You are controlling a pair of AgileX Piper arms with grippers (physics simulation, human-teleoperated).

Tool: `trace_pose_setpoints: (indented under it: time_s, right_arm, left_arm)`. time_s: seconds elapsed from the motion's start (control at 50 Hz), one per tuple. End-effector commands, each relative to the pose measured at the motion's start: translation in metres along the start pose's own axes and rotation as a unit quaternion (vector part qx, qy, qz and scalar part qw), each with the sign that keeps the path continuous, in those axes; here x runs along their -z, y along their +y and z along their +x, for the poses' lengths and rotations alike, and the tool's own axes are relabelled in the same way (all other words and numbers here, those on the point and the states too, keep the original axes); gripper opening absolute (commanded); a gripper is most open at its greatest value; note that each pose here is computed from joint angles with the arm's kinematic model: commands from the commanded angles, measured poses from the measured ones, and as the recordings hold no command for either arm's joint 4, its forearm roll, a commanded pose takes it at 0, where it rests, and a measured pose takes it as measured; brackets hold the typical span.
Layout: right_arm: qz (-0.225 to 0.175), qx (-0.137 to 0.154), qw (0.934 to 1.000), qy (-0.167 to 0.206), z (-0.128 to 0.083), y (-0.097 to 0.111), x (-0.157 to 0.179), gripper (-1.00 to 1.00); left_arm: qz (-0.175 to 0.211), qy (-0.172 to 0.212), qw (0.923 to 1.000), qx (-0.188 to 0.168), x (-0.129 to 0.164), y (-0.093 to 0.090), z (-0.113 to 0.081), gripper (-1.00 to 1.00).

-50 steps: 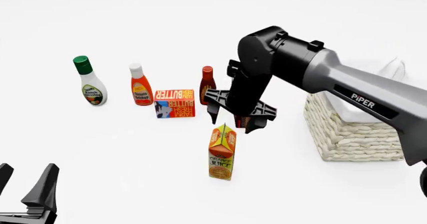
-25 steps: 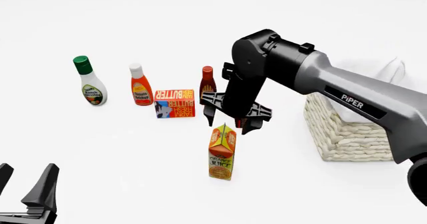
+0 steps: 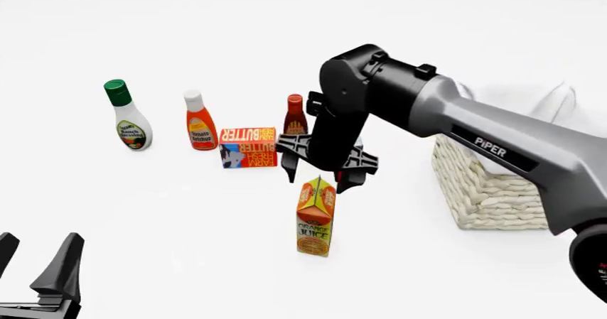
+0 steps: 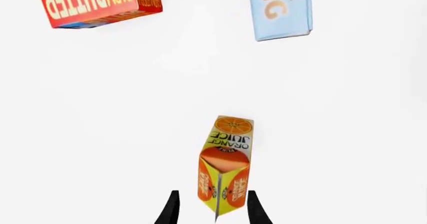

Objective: Pick the orange juice and place it in the basket.

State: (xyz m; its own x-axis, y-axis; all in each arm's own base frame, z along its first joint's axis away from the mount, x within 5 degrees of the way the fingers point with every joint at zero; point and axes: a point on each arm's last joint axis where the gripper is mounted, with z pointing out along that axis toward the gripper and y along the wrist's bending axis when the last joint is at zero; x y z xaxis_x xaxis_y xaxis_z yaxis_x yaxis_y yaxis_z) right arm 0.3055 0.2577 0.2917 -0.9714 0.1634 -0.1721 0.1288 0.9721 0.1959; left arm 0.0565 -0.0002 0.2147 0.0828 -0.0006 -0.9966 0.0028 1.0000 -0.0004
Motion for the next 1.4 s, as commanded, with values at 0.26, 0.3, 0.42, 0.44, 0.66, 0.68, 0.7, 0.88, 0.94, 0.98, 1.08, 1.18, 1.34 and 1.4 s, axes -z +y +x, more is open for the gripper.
trace_pose_setpoints:
  time_s: [0.26, 0.3, 0.42, 0.44, 0.66, 0.68, 0.7, 0.88, 0.94, 0.98, 1.08, 1.18, 1.34, 1.4]
  right_arm:
    - [0.017, 0.013, 0.9997, 0.012, -0.007, -0.006, -0.016, 1.00]
    - [0.020, 0.013, 0.9996, 0.013, -0.009, -0.008, -0.018, 1.00]
    - [0.019, 0.018, 0.9996, 0.013, -0.009, -0.006, -0.020, 1.00]
    - [0.018, 0.019, 0.9996, 0.013, -0.009, -0.005, -0.019, 1.00]
    - [0.019, 0.025, 0.9994, 0.014, -0.011, -0.004, -0.022, 1.00]
    - [0.019, 0.025, 0.9994, 0.014, -0.010, -0.003, -0.022, 1.00]
    - [0.018, 0.026, 0.9994, 0.013, -0.011, -0.003, -0.022, 1.00]
    - [0.026, 0.029, 0.9991, 0.019, -0.014, -0.009, -0.027, 1.00]
    - [0.024, 0.028, 0.9992, 0.017, -0.014, -0.007, -0.027, 1.00]
    - [0.024, 0.030, 0.9991, 0.018, -0.014, -0.007, -0.027, 1.00]
    - [0.023, 0.031, 0.9991, 0.017, -0.012, -0.005, -0.026, 1.00]
    - [0.021, 0.031, 0.9991, 0.017, -0.010, -0.002, -0.025, 1.00]
    - [0.021, 0.032, 0.9991, 0.018, -0.008, -0.001, -0.026, 1.00]
    - [0.021, 0.032, 0.9991, 0.017, -0.008, 0.000, -0.026, 1.00]
  left_arm:
    - [0.000, 0.000, 1.0000, 0.000, 0.000, 0.000, 0.000, 1.00]
    - [0.000, 0.000, 1.0000, 0.000, 0.000, 0.000, 0.000, 1.00]
    - [0.000, 0.000, 1.0000, 0.000, 0.000, 0.000, 0.000, 1.00]
    - [0.000, 0.000, 1.0000, 0.000, 0.000, 0.000, 0.000, 1.00]
    - [0.000, 0.000, 1.0000, 0.000, 0.000, 0.000, 0.000, 1.00]
    - [0.000, 0.000, 1.0000, 0.000, 0.000, 0.000, 0.000, 1.00]
    - [0.000, 0.000, 1.0000, 0.000, 0.000, 0.000, 0.000, 1.00]
    - [0.000, 0.000, 1.0000, 0.000, 0.000, 0.000, 0.000, 1.00]
    - [0.000, 0.000, 1.0000, 0.000, 0.000, 0.000, 0.000, 1.00]
    - [0.000, 0.000, 1.0000, 0.000, 0.000, 0.000, 0.000, 1.00]
    - [0.000, 0.000, 1.0000, 0.000, 0.000, 0.000, 0.000, 1.00]
    - [0.000, 0.000, 1.0000, 0.000, 0.000, 0.000, 0.000, 1.00]
    - [0.000, 0.000, 1.0000, 0.000, 0.000, 0.000, 0.000, 1.00]
    - [0.000, 0.000, 1.0000, 0.000, 0.000, 0.000, 0.000, 1.00]
